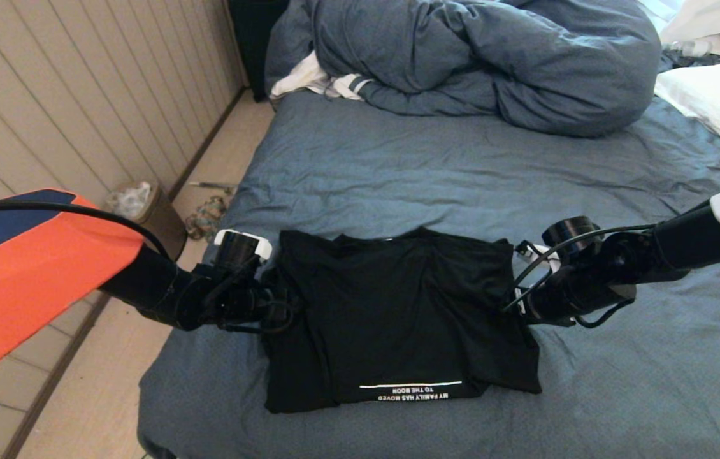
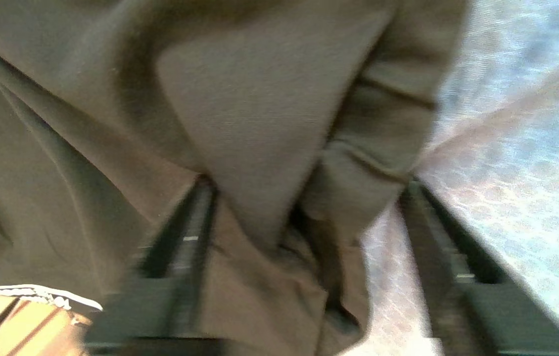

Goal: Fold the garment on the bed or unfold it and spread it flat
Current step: Fold the black T-shirt

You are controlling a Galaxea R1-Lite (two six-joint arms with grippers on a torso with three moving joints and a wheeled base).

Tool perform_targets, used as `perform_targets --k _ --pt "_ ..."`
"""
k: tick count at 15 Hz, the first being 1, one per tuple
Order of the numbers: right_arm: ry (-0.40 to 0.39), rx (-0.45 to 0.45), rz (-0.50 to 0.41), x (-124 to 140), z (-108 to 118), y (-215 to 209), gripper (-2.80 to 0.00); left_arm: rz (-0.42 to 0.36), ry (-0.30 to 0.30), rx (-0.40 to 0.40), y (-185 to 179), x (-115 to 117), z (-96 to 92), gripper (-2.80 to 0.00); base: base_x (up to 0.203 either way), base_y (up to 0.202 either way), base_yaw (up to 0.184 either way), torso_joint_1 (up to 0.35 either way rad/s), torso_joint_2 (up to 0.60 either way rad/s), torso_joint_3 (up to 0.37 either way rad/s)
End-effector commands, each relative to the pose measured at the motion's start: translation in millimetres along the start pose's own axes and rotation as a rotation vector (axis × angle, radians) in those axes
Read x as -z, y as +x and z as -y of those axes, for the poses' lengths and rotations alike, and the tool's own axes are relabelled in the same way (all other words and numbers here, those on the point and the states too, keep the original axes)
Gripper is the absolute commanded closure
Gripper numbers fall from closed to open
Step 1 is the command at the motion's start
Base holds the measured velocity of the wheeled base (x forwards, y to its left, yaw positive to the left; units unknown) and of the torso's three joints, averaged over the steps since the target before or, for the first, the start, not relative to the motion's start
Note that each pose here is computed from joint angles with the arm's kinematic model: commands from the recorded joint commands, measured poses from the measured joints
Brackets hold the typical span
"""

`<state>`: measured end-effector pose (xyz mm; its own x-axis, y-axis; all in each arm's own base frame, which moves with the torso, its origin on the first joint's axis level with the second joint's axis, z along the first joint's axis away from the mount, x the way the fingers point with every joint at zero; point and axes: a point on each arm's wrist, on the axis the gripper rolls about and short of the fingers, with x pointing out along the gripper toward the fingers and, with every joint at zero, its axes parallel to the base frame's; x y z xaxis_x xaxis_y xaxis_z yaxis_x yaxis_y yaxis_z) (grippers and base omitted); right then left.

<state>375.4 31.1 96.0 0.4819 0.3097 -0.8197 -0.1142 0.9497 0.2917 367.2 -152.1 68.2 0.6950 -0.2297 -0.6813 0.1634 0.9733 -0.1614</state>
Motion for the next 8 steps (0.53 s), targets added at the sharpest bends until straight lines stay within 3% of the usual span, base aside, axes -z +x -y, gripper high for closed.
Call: perform_targets --k 1,8 --pt "0.001 -0.005 -0.022 4.1 -0.5 6.1 0.0 0.0 -0.003 -0.001 0.2 0.2 -0.1 -2.8 0.0 0.0 0.0 0.0 0.0 0.0" --pt "-0.004 -0.004 -0.004 1.0 -1.8 1.7 0.0 -0.002 -0.002 0.0 -0.2 1.2 0.2 -2.8 0.0 0.0 0.0 0.0 0.0 0.0"
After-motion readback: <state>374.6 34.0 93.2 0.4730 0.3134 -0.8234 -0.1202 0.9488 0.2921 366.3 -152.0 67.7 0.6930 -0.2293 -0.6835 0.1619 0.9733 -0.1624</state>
